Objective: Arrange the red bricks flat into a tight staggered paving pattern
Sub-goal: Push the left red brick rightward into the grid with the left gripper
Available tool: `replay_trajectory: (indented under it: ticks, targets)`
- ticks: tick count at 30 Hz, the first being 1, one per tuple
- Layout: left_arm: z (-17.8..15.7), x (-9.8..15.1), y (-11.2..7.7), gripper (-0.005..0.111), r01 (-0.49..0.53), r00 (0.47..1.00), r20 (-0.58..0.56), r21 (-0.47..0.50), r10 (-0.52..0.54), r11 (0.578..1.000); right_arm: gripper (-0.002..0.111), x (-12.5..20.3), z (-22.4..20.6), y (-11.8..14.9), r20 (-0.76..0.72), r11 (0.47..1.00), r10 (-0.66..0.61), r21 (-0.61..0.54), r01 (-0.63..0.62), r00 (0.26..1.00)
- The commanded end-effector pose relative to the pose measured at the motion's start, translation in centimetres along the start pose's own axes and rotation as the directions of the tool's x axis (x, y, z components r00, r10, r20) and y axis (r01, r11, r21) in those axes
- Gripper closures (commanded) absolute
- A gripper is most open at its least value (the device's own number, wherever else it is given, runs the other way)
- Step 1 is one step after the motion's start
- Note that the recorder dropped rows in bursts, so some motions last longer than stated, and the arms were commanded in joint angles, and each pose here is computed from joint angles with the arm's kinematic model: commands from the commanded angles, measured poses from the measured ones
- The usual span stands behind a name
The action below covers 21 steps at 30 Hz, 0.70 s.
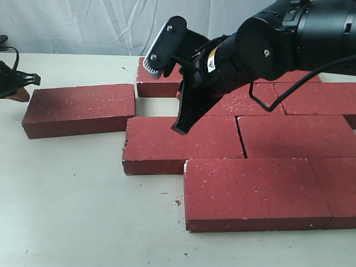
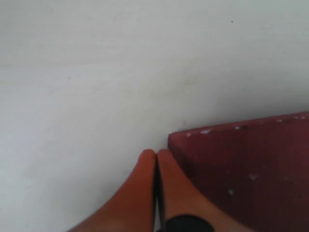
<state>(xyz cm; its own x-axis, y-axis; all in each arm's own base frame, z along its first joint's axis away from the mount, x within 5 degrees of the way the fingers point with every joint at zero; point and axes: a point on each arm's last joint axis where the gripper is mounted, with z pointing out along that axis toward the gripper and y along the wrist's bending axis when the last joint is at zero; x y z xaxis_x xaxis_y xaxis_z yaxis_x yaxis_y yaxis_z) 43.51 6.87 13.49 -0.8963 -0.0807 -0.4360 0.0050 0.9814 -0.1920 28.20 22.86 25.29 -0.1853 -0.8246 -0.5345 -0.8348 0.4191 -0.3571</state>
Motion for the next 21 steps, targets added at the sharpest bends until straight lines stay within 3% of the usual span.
replay_trajectory:
  ticks: [1, 13, 18, 21]
  targets:
    - [1.2, -0.5, -1.6, 0.107, -0.042, 0.999, 0.016, 0.018, 0.042, 0.999, 0.109, 0.0, -0.1, -0.1, 0.015, 1.000, 0.007, 0.009, -0.007, 1.000]
    - [1.5, -1.4, -3.8, 0.107, -0.091, 0.994, 0.056, 0.025, 0.090, 0.995, 0.109, -0.1, -0.1, -0.2, 0.029, 1.000, 0.006, 0.016, -0.007, 1.000]
    - [-2.7, -3.0, -1.2, 0.107, -0.124, 0.984, 0.118, -0.056, 0.130, 0.991, 0.109, -0.1, -0.1, -0.2, 0.029, 1.000, 0.006, 0.016, -0.007, 1.000]
    - [-5.7, -3.0, 0.2, 0.107, -0.057, 0.992, 0.113, -0.064, 0.064, 0.996, 0.109, -0.1, -0.1, -0.2, 0.029, 1.000, 0.006, 0.016, -0.007, 1.000]
